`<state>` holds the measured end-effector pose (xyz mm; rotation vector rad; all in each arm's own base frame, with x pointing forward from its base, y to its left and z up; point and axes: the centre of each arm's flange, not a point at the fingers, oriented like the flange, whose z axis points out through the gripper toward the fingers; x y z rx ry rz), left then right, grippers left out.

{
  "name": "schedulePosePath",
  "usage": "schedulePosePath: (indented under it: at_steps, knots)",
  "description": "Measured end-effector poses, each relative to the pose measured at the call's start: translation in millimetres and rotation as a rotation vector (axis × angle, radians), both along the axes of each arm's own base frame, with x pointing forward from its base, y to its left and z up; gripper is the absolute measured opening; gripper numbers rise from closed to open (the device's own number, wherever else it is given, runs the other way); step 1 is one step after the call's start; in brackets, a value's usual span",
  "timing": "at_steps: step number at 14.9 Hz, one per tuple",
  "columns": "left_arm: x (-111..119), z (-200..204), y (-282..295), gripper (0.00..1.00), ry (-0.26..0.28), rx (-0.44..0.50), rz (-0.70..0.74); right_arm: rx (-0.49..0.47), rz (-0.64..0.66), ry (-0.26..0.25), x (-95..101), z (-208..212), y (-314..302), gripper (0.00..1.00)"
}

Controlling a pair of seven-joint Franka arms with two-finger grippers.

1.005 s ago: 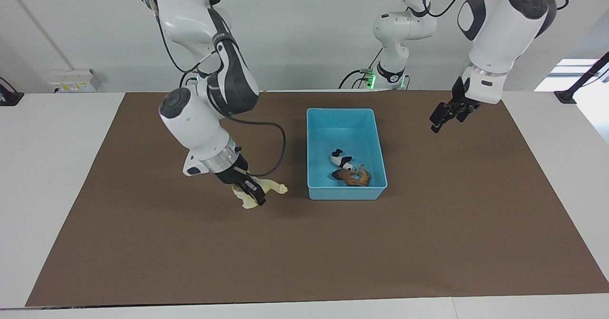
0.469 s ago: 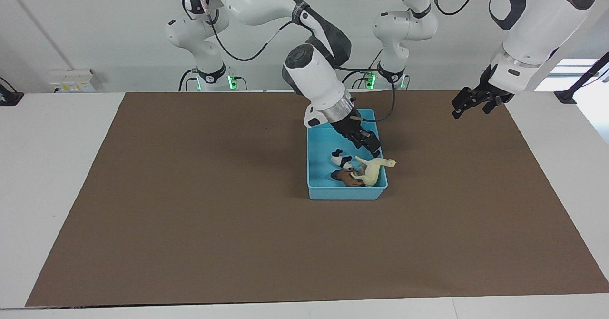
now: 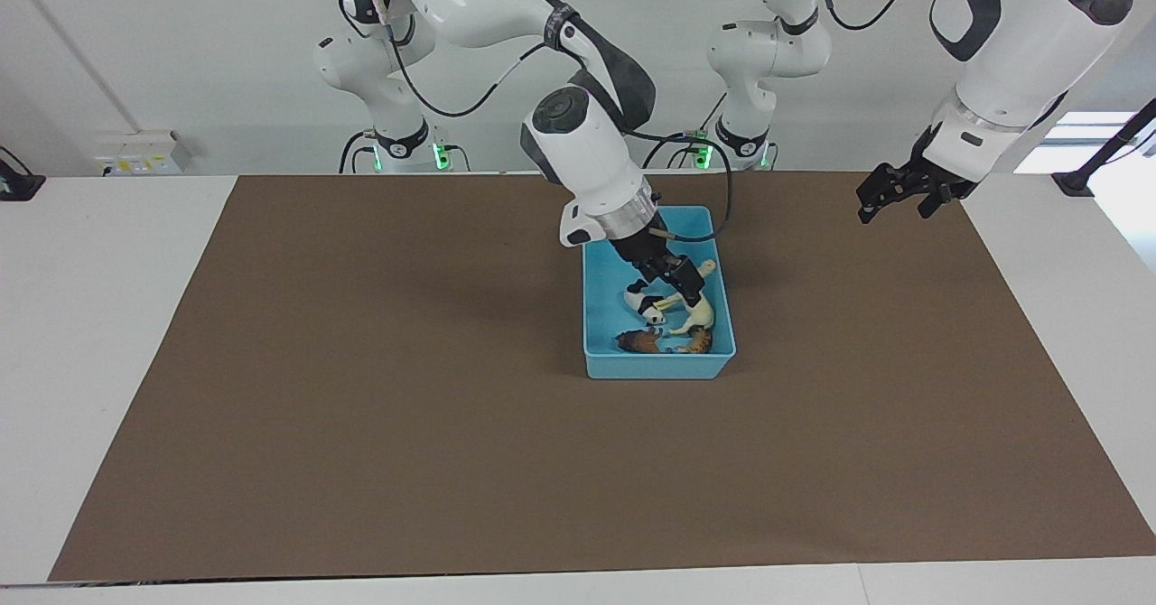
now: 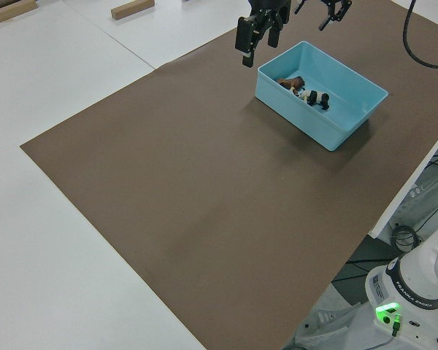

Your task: Put all toys into storage box

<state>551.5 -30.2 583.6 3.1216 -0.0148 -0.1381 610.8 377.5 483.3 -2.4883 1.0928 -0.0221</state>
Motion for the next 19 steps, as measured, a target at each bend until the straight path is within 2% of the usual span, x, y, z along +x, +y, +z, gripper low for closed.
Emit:
schedulePosePath:
  at_steps: [4, 7, 10, 14, 19]
  knots:
    - [-1, -3, -5, 1.00, 0.015, 0.001, -0.015, -0.230, 0.251, -0.038, 15.6, 31, -92, 1.00]
    - [0, -6, 2, 1.00, 0.019, -0.001, -0.028, -0.320, 0.477, -0.048, 18.3, 64, -173, 1.00]
    - [2, -10, 5, 1.00, 0.026, -0.001, -0.031, -0.347, 0.630, -0.045, 10.6, 101, -268, 1.00]
    - [8, -9, 8, 1.00, 0.027, -0.002, -0.026, -0.357, 0.744, -0.018, -17.5, 138, -370, 1.00]
    - [6, -8, 4, 1.00, 0.041, -0.002, -0.033, -0.343, 0.751, 0.078, -42.5, 126, -425, 1.00]
